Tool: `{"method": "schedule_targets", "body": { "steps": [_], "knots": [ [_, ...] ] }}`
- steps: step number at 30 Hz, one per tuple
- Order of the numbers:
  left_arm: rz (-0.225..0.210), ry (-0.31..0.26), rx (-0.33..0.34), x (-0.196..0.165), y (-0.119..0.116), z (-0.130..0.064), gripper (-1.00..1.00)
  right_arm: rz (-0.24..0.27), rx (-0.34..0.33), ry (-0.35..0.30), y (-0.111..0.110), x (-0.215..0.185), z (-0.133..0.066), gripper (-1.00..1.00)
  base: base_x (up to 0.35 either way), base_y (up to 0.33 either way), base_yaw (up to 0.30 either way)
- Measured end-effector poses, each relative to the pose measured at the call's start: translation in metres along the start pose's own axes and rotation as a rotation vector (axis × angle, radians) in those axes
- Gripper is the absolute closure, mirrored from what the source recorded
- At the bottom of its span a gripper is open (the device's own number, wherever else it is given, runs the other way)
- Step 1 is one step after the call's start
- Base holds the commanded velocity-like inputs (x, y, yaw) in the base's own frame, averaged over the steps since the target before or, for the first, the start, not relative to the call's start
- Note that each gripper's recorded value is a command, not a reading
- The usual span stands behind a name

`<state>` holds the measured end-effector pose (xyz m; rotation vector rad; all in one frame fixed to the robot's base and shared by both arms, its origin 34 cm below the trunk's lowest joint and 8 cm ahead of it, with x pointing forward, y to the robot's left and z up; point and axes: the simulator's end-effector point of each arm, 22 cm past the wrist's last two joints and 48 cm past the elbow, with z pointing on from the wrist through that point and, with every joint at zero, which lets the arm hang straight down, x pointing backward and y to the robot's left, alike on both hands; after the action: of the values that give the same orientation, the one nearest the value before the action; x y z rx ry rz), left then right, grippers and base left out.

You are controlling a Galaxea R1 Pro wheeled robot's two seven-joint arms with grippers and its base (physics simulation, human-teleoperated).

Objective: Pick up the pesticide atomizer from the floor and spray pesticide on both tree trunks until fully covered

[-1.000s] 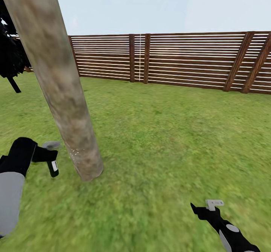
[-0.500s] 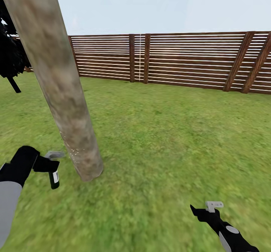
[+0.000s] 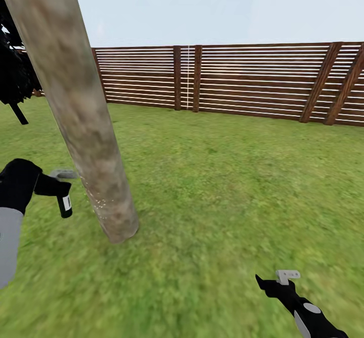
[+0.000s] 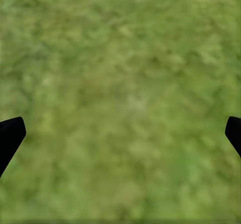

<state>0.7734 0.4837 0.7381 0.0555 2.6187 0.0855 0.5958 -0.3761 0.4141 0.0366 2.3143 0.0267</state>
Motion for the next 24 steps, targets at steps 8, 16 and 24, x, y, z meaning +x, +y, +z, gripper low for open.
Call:
{"method": "schedule_targets", "body": {
  "steps": [8,16,24],
  "knots": [
    [0.023,0.251,0.060,0.151,-0.045,0.078,1.00,0.000,-0.001,0.000,0.000,0.000,0.000,-1.00,0.000,0.000,0.000],
    [-0.088,0.263,0.028,0.177,-0.071,0.106,1.00,-0.002,-0.003,0.001,0.001,0.000,0.000,-1.00,0.000,0.000,0.000],
    [-0.043,0.247,0.093,0.231,-0.116,0.161,1.00,-0.002,-0.002,0.000,0.000,0.000,0.000,-1.00,0.000,0.000,0.000]
  ]
}}
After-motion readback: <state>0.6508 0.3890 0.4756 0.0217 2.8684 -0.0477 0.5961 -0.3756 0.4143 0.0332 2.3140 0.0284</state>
